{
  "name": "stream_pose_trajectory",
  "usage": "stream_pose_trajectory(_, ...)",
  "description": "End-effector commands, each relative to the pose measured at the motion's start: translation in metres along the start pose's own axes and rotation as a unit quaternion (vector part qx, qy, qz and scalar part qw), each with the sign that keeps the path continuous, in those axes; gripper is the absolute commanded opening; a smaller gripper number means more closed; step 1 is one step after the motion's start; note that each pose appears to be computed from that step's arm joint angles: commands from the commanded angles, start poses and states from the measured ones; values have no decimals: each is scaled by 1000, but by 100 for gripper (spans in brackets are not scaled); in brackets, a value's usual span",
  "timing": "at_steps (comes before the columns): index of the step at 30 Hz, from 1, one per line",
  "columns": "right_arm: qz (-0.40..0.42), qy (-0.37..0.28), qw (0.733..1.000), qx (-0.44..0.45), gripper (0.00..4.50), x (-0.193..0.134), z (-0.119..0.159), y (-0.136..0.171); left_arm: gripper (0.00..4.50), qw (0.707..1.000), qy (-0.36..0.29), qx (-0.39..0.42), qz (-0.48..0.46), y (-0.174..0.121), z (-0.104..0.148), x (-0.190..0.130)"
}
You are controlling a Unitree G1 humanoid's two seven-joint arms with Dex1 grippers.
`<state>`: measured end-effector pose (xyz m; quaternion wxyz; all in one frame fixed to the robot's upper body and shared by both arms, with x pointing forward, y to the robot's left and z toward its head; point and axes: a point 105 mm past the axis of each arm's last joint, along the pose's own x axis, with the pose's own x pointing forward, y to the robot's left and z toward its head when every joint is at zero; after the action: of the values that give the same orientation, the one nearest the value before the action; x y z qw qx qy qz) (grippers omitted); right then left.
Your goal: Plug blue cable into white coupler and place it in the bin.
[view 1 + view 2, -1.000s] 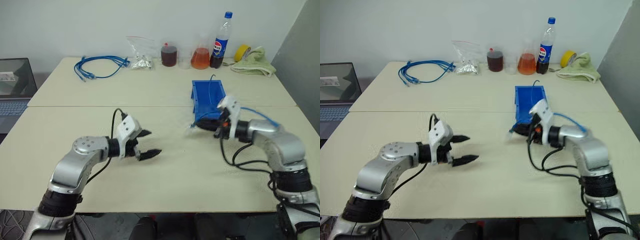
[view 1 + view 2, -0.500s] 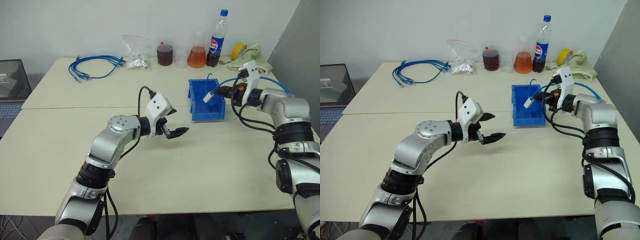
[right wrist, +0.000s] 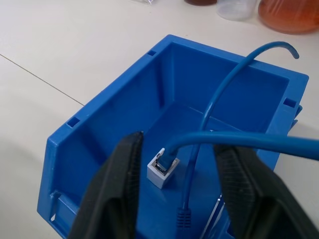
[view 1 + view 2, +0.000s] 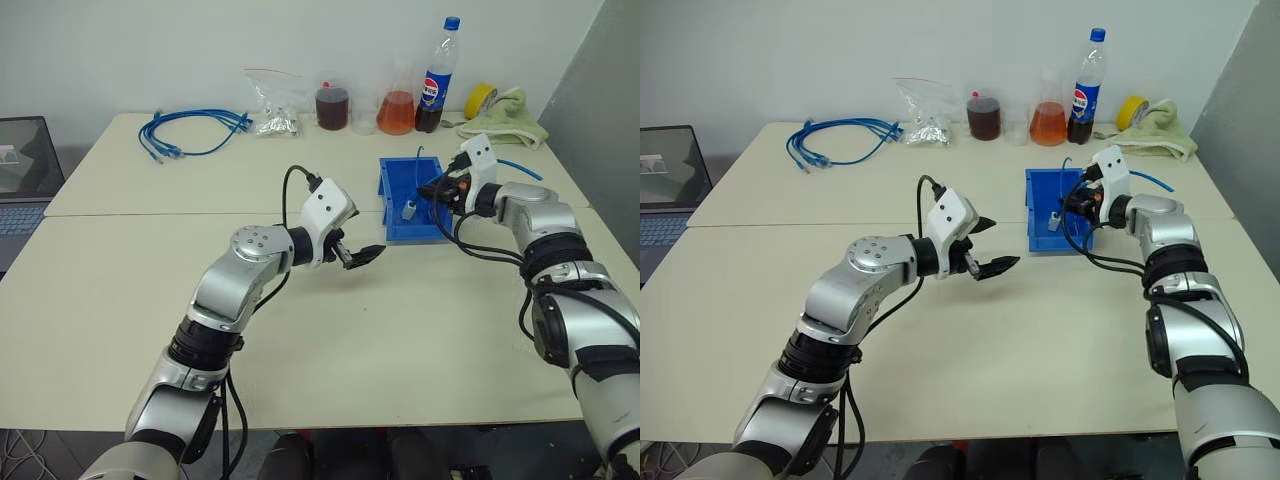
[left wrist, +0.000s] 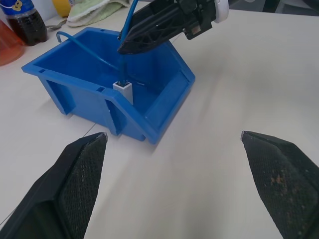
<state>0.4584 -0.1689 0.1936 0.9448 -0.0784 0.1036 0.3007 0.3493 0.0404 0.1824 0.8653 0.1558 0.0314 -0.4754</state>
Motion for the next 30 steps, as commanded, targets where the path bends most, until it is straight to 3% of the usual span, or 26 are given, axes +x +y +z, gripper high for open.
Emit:
stream_pose_trajectory(1,-27,-41,999,-18,319,-6,33,-10,450,1000,-19,23,1,0,14,1)
stream_pose_trajectory(7,-104,-70,992,-2,449,-13,50,-31,450,1000,-15,24,-2,0,10,3)
stream_pose_trajectory(15,-123,-78,989,12,449,-18,45,-39,450,1000,-18,18,1,0,8,3)
stream_pose_trajectory(19,-113,-108,987,-42,449,-28,46,-37,450,999,-27,17,10,0,6,-1)
stream_pose_trajectory(21,-104,-122,985,-71,449,-34,41,-28,450,999,-28,19,22,2,3,-5)
stream_pose_trajectory(23,-91,-188,976,-54,449,-51,38,-8,450,997,-39,24,59,10,-2,-15)
stream_pose_trajectory(26,-73,-254,964,-18,449,-80,24,36,450,985,-55,-3,165,33,-13,-38)
stream_pose_trajectory(30,-99,-282,953,-40,449,-106,2,78,450,952,-50,-31,299,55,-35,-73)
